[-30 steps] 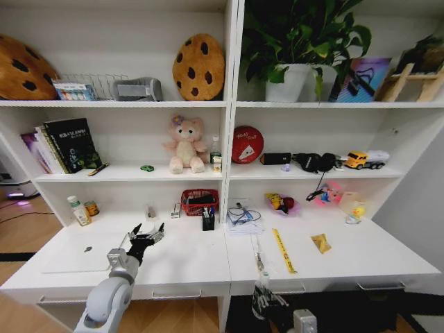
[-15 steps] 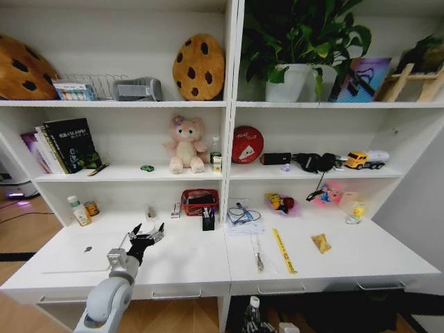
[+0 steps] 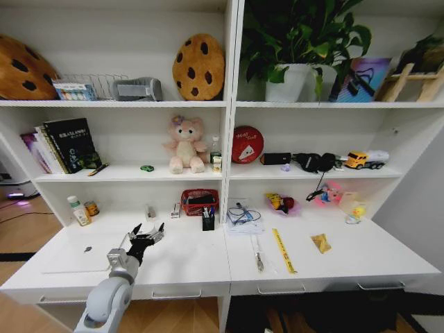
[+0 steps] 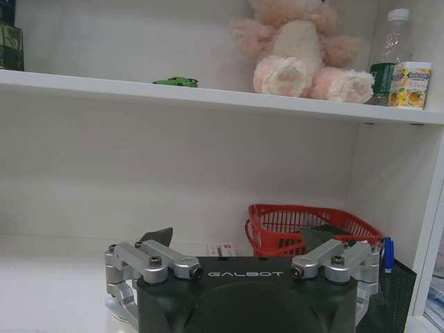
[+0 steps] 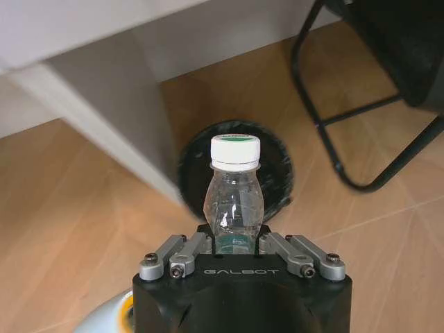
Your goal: Organize the objects on the table.
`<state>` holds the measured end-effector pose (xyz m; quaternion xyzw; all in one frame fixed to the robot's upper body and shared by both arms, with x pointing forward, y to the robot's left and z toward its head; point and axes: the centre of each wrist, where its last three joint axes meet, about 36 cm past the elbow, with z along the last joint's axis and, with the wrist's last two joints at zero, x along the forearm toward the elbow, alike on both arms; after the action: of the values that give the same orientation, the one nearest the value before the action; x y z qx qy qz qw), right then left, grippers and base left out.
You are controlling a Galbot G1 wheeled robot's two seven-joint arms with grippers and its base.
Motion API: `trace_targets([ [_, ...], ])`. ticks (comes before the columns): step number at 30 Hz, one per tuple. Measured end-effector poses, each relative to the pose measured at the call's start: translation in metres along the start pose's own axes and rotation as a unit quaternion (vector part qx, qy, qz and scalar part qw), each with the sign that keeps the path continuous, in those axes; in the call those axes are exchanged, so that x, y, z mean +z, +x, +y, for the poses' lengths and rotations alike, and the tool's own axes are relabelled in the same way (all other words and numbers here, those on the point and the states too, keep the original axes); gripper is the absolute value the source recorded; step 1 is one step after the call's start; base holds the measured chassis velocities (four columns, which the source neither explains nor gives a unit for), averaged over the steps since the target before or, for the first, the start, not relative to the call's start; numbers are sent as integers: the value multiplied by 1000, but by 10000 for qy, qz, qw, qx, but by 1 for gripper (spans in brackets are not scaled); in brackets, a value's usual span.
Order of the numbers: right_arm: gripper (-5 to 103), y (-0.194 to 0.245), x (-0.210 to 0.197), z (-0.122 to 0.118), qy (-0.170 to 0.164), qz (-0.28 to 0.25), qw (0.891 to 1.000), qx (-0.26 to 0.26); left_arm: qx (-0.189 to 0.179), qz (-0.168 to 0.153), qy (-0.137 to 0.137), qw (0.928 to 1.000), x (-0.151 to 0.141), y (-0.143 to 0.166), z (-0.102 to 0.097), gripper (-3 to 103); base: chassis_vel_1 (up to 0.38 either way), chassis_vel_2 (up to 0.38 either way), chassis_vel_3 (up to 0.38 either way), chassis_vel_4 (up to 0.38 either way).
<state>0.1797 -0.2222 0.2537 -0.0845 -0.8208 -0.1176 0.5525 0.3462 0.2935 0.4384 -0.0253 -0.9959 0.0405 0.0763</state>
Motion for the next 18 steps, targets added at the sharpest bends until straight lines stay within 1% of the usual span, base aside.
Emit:
trace_targets([
  [3, 25, -47, -2, -20, -7, -287, 9996, 73, 0, 0, 0, 10000, 0, 0, 0, 100, 0, 0, 0, 0],
  [6, 25, -59, -5, -24, -20, -353, 9994, 49, 0, 0, 0, 10000, 0, 0, 0, 100, 0, 0, 0, 0],
  [7, 25, -71, -7, -28, -32, -438, 9990, 25, 0, 0, 0, 10000, 0, 0, 0, 100, 0, 0, 0, 0],
  [8, 25, -93, -13, -33, 22, -687, 9976, -50, 0, 0, 0, 10000, 0, 0, 0, 100, 0, 0, 0, 0],
  [9, 25, -93, -13, -33, 22, -687, 9976, -50, 0, 0, 0, 10000, 0, 0, 0, 100, 0, 0, 0, 0],
  [10, 25, -109, -18, -38, 93, -872, 9961, -130, 0, 0, 1, 10000, 0, 0, 0, 100, 0, 0, 0, 0],
  [11, 25, -109, -18, -38, 93, -872, 9961, -130, 0, 0, 1, 10000, 0, 0, 0, 100, 0, 0, 0, 0],
  [14, 25, -142, -15, -47, 187, -969, 9949, -211, 1, 0, 0, 10000, 0, 0, 0, 100, 0, 0, 0, 0],
  [15, 25, -142, -15, -47, 187, -969, 9949, -211, 1, 0, 0, 10000, 0, 0, 0, 100, 0, 0, 0, 0],
  [17, 25, -166, -14, -52, 252, -974, 9947, -203, 0, 0, 0, 10000, 0, 0, 0, 100, 0, 0, 0, 0],
  [18, 25, -180, -17, -53, 332, -1082, 9934, -207, 1, 0, 0, 10000, 0, 0, 0, 100, 0, 0, 0, 0],
])
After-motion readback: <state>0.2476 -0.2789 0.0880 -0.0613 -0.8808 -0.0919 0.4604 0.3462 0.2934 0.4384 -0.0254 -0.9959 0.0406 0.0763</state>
